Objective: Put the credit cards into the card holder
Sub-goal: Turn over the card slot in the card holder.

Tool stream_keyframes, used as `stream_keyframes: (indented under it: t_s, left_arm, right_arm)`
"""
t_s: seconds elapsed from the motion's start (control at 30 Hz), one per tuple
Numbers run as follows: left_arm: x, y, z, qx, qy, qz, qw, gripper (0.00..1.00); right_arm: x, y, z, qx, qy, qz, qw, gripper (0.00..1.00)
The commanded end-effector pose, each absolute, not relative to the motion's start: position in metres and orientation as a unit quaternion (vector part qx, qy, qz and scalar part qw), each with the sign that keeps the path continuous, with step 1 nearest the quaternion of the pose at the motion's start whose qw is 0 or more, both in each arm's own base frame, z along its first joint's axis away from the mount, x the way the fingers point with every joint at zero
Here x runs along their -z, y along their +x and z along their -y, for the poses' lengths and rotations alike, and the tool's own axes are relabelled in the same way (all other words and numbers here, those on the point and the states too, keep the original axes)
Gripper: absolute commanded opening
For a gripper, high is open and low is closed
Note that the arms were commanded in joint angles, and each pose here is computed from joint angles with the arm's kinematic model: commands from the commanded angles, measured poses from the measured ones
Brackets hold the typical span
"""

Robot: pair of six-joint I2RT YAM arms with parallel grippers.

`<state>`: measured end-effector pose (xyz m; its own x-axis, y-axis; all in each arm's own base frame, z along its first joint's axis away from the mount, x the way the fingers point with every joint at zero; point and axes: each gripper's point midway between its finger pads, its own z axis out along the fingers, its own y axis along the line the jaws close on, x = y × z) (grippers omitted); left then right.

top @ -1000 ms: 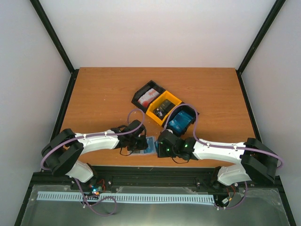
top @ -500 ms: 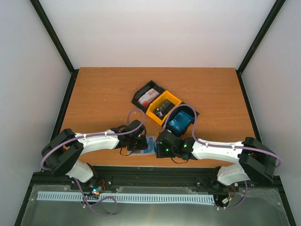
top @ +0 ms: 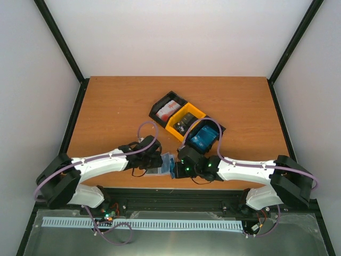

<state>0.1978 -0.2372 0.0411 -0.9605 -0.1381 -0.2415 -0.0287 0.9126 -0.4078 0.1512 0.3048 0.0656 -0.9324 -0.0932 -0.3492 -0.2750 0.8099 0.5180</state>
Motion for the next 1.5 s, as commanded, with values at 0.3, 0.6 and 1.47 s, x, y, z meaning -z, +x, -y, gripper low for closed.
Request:
stream_keyframes:
  t_s: [0.3,0.6,1.47]
  left_arm:
    - [-0.099,0.212,0.183,0.161,-0.132,-0.945,0.25,0.44]
    - [-0.101,0.209,0.178,0.169,-0.139,-0.944,0.248,0.53]
    - [-0.02,0.192,0.199,0.175,-0.09,-0.974,0.115,0.08]
  right_arm:
    - [-0.078,0.159,-0.354,-0.359,-0.129,-0.913,0.147,0.03]
    - [-0.069,0.163,-0.367,-0.36,-0.127,-0.914,0.137,0.03]
    - [-0.068,0.166,-0.352,-0.327,-0.122,-0.925,0.15,0.03]
